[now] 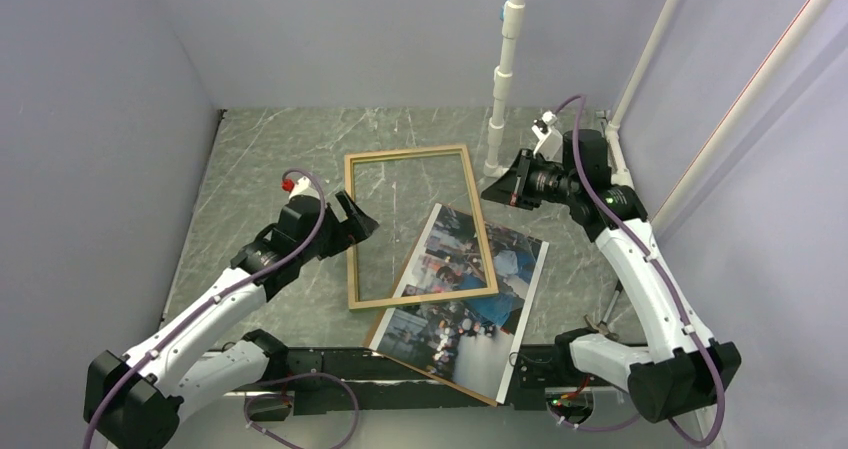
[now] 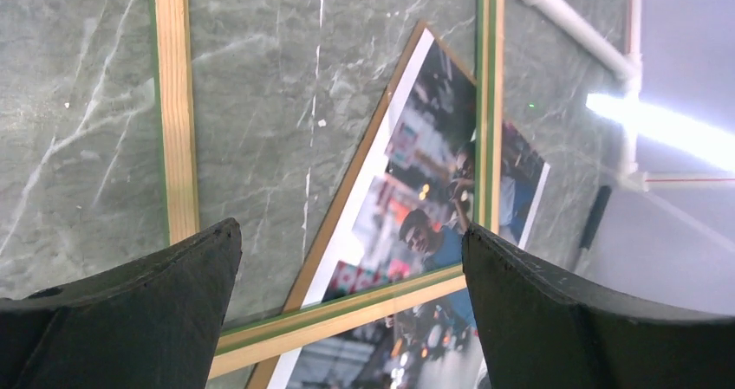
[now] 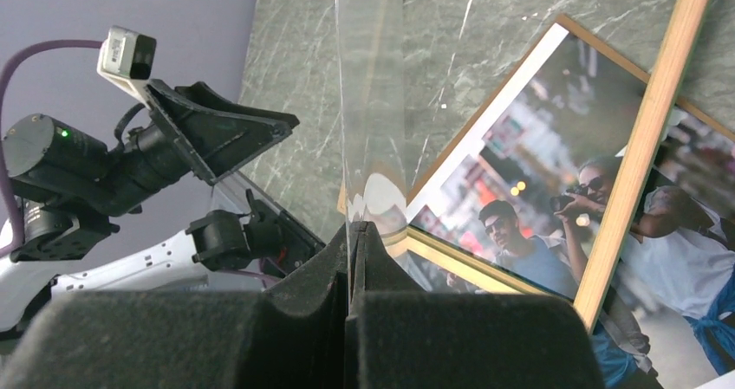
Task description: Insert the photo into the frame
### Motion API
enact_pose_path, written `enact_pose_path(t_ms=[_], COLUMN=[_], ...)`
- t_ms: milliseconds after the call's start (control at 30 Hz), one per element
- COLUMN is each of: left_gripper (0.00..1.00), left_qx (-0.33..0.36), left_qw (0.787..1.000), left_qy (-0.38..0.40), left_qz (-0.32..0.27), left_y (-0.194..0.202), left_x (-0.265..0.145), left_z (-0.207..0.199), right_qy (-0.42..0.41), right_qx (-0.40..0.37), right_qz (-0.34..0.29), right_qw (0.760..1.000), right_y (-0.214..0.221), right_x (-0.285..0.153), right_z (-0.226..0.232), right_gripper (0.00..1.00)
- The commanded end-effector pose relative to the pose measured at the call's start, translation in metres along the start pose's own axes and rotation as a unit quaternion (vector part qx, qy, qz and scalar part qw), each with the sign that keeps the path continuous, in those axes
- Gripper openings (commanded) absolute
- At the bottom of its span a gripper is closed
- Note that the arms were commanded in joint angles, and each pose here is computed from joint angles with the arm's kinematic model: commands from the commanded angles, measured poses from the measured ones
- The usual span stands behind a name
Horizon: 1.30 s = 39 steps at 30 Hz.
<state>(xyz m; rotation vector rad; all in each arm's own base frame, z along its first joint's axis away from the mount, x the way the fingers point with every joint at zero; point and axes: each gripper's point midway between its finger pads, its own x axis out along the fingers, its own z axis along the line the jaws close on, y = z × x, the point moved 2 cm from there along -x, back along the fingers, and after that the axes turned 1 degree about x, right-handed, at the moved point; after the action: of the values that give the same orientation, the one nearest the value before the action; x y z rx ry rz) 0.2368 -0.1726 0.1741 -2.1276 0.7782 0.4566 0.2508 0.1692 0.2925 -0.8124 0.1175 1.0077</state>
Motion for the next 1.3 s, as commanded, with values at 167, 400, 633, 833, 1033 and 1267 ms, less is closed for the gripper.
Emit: enact_pose_path(t_ms=[167, 400, 633, 833, 1033, 1267], left_gripper=[0.99, 1.00, 0.99, 0.99, 0.98, 0.75], left_qx=[-0.042, -0.036, -0.007, -0.005, 0.001, 0.005], left_qw=[0.999, 0.993, 0.975, 0.975, 0.975, 0.970], left_qy=[-0.018, -0.113, -0.211, -0.216, -0.211, -0.229], left_qz=[-0.016, 0.025, 0.065, 0.057, 0.063, 0.080], left_y=[-0.012, 0.012, 0.025, 0.032, 0.039, 0.046], left_x=[-0.001, 0.006, 0.010, 0.010, 0.015, 0.018], left_z=[0.010, 0.051, 0.083, 0.095, 0.100, 0.113], right_qy=[-0.045, -0.052, -0.046, -0.037, -0.046, -0.047], right_qx=[-0.008, 0.010, 0.024, 0.051, 0.066, 0.069], right_qz=[-0.013, -0.013, -0.025, -0.039, -0.036, -0.034], right_qw=[0.999, 0.999, 0.998, 0.997, 0.996, 0.996], right_y=[-0.030, -0.042, -0.061, -0.074, -0.083, -0.096], right_x=[0.021, 0.048, 0.069, 0.085, 0.102, 0.116], right_z=[0.018, 0.021, 0.027, 0.025, 0.024, 0.024], right_gripper=[0.00, 0.00, 0.00, 0.00, 0.00, 0.00])
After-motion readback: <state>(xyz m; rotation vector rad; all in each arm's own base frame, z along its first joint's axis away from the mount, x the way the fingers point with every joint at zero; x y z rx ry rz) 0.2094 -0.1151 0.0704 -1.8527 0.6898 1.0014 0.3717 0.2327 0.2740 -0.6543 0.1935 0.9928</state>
